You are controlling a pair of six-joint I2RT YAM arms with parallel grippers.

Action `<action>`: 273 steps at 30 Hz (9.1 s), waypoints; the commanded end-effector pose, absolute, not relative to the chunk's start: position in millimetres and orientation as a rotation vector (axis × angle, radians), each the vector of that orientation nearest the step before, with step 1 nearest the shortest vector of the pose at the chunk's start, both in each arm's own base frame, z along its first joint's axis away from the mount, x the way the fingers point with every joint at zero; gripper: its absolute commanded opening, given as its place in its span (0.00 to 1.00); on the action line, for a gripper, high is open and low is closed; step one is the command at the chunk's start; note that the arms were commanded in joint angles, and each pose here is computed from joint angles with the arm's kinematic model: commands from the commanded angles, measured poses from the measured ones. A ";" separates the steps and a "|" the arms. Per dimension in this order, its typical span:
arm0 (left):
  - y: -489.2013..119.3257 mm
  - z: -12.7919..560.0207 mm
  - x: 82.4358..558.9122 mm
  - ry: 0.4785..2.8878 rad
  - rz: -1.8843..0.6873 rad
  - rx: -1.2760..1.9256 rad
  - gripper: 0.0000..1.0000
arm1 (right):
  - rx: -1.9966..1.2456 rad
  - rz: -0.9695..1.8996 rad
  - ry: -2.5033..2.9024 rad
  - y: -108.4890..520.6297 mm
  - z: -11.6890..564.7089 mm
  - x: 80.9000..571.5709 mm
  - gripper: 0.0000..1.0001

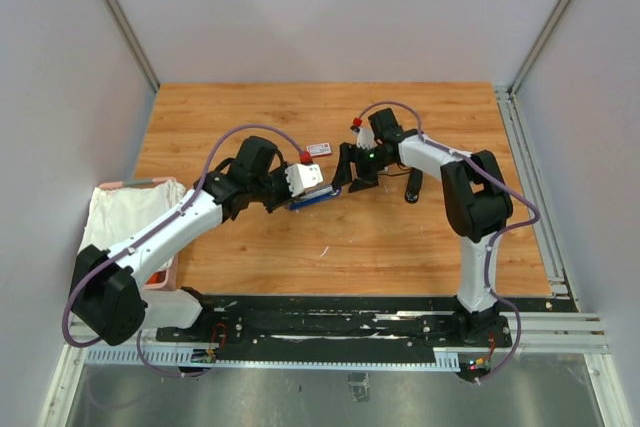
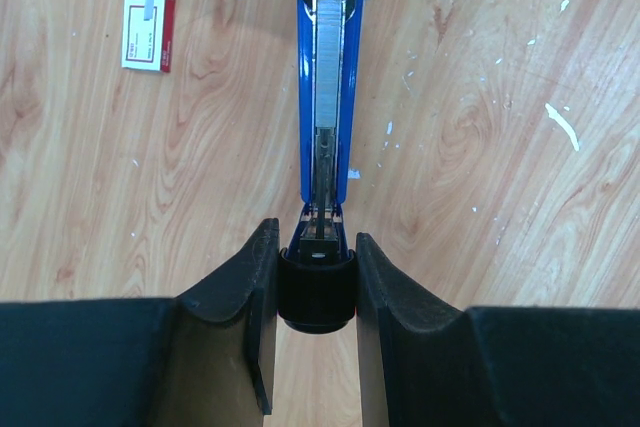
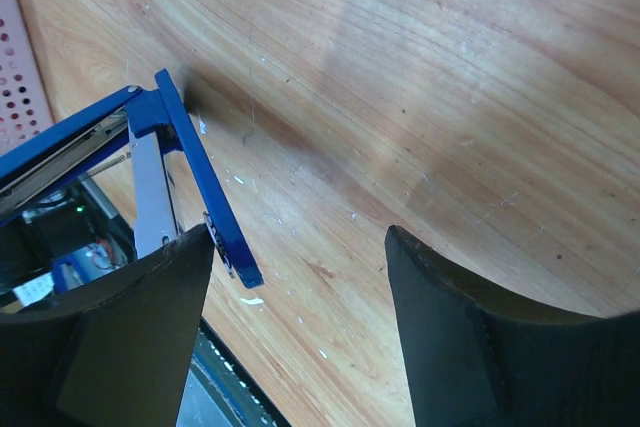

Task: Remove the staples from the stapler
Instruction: Unload the staple at the center of the board.

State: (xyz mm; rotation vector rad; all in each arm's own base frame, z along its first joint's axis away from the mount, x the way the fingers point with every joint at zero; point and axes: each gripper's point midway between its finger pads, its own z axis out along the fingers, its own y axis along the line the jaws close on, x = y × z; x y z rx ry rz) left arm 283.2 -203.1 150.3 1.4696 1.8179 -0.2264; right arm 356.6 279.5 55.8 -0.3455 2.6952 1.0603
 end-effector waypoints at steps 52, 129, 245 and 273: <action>-187.1 248.1 296.9 1.686 -0.342 1.109 0.00 | -0.688 1.411 2.279 287.1 134.8 356.9 0.67; -205.0 317.4 315.5 1.823 -0.730 0.579 0.00 | -1.400 0.382 1.432 378.8 154.5 310.5 0.45; -119.4 317.6 332.8 1.771 -0.513 0.408 0.98 | -0.894 1.581 1.990 391.3 149.0 300.6 0.28; -122.3 312.3 332.1 1.771 -0.531 0.419 0.98 | -0.960 1.306 1.968 379.2 146.6 322.9 0.29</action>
